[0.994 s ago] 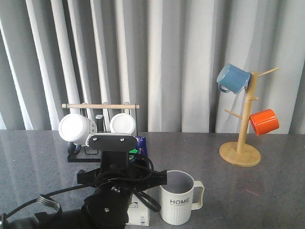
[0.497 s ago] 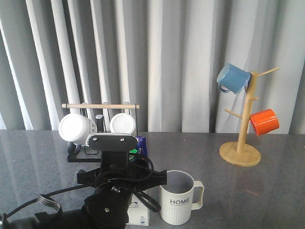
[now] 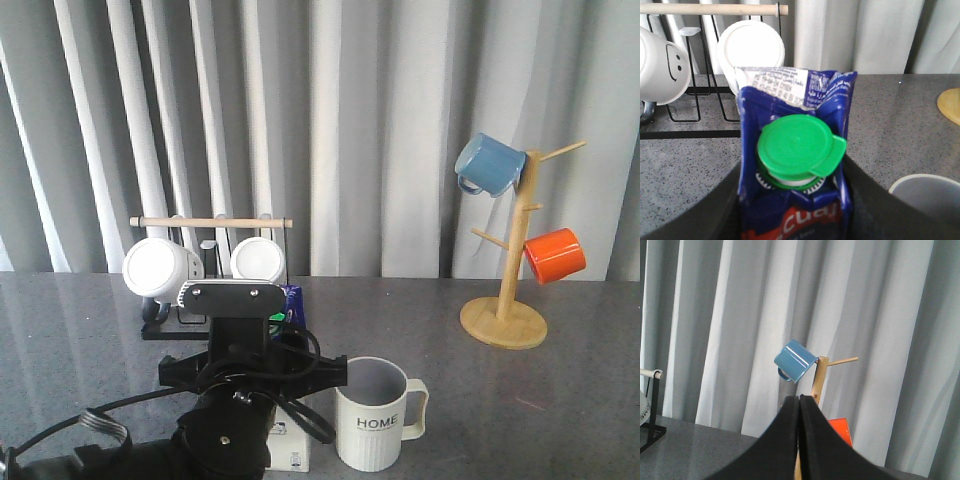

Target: Place milk next to cup

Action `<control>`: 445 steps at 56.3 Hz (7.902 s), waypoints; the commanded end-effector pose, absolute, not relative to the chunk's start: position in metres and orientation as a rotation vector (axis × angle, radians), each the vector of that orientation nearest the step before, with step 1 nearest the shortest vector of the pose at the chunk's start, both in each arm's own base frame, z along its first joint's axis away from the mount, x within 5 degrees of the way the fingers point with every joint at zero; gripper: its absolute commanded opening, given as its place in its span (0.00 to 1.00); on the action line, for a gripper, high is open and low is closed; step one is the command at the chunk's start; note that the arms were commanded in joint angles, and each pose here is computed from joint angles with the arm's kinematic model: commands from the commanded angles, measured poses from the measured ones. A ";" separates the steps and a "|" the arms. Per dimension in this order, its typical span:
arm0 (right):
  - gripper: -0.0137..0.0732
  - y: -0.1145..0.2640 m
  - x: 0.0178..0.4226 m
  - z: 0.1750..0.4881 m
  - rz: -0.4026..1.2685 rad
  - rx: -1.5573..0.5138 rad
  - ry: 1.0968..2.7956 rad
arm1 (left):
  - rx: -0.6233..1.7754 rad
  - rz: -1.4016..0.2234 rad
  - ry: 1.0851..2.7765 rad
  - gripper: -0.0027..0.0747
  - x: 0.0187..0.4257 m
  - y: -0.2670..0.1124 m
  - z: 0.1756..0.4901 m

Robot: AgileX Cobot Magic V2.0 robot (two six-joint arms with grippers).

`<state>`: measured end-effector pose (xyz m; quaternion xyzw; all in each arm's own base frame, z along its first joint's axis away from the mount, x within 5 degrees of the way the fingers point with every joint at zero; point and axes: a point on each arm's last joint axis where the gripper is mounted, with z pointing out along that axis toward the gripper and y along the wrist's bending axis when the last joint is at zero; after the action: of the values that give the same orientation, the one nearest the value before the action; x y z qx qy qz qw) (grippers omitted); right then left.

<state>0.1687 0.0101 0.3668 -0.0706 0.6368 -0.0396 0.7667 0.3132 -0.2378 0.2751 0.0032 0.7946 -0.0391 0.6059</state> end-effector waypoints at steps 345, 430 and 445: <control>0.15 0.009 0.166 0.383 -0.101 -0.147 1.275 | 0.047 -0.066 1.513 0.03 0.054 -0.004 0.209; 0.15 0.001 0.056 0.200 -0.047 -0.071 1.511 | 0.047 -0.066 1.514 0.03 0.054 -0.004 0.209; 0.15 0.001 0.056 0.200 -0.047 -0.071 1.511 | 0.047 -0.066 1.514 0.03 0.054 -0.004 0.209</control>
<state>0.0569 0.0011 0.1965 -0.0315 0.7123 -0.0166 0.7010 0.0562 -0.0046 0.1946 0.0310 0.7233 -0.0241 0.6894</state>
